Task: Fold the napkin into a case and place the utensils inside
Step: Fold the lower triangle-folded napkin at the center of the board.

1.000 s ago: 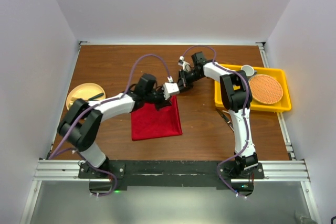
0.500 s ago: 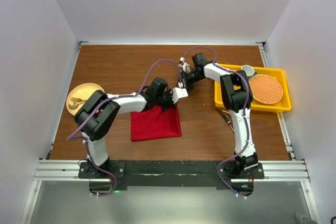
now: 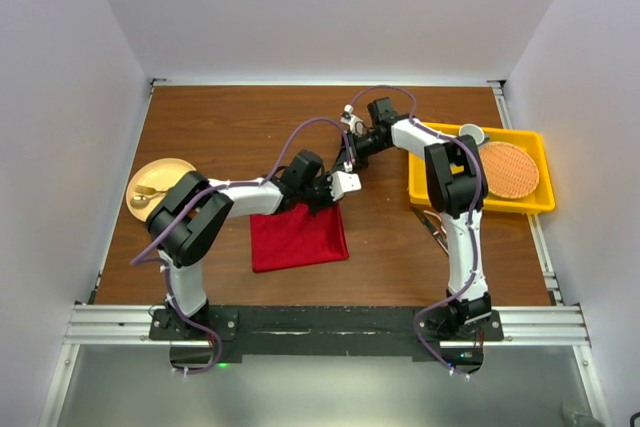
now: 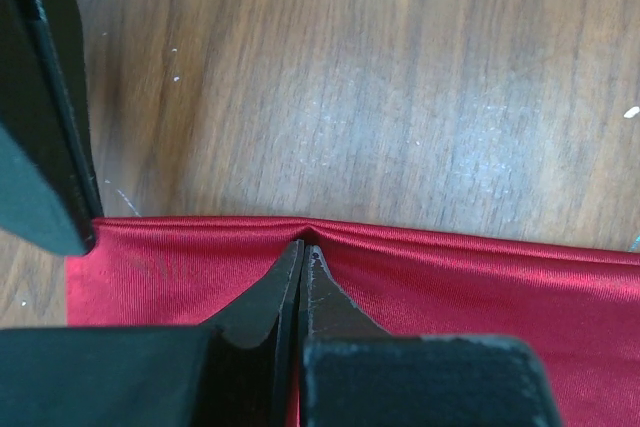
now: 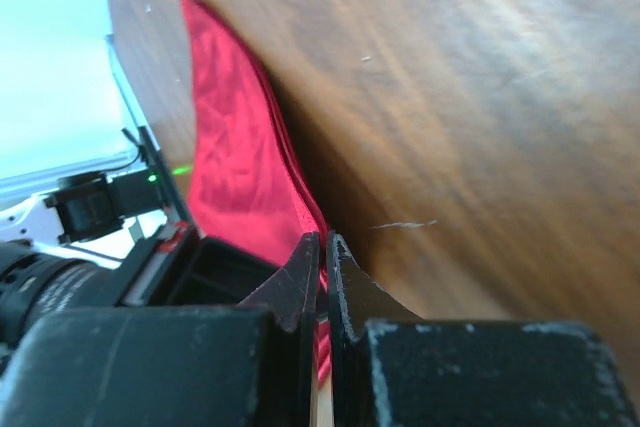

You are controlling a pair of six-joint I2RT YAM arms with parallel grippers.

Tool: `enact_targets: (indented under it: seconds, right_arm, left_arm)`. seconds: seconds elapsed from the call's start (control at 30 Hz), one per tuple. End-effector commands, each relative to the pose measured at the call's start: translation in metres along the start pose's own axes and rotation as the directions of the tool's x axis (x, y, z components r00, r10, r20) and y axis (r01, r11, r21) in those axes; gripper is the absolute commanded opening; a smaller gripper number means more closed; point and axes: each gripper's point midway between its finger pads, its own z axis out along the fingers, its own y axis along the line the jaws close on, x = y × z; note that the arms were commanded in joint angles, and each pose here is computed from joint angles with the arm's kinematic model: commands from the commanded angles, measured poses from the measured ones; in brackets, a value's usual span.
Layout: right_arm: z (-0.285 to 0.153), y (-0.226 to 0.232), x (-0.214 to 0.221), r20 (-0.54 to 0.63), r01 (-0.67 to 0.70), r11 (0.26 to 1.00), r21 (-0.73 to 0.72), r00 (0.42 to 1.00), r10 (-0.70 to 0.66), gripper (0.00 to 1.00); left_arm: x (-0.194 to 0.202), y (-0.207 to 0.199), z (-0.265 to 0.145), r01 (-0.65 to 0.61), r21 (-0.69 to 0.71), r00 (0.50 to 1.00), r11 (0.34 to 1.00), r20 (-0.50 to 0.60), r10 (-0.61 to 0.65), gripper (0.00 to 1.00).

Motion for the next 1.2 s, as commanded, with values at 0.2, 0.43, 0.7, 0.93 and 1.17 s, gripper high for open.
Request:
enact_targets:
  seconds: [0.2, 0.43, 0.7, 0.93, 1.17]
  right_arm:
    - [-0.017, 0.041, 0.012, -0.012, 0.009, 0.997, -0.078, 1.0, -0.01, 0.0]
    - [-0.01, 0.036, 0.037, -0.072, 0.0, 0.998, -0.069, 0.997, -0.004, 0.0]
    - [0.001, 0.006, 0.04, -0.09, 0.012, 1.0, -0.003, 0.996, -0.012, 0.0]
    - [0.0, 0.009, 0.031, -0.079, 0.05, 0.999, -0.004, 0.996, -0.05, 0.0]
    - [-0.007, 0.021, 0.031, -0.078, 0.077, 0.997, -0.022, 0.994, -0.079, 0.0]
  left_arm:
    - [0.006, -0.001, 0.002, -0.022, 0.019, 0.999, 1.0, -0.049, 0.023, 0.0]
    - [0.003, 0.0, -0.001, -0.029, 0.013, 0.999, 0.999, -0.041, 0.03, 0.0]
    - [-0.051, 0.005, -0.037, -0.005, -0.007, 0.998, 1.0, 0.065, 0.006, 0.0]
    - [-0.031, -0.024, -0.075, -0.014, 0.046, 1.0, 0.999, -0.006, 0.014, 0.0]
    - [0.009, -0.056, -0.075, 0.032, 0.13, 0.992, 0.991, -0.126, -0.015, 0.0]
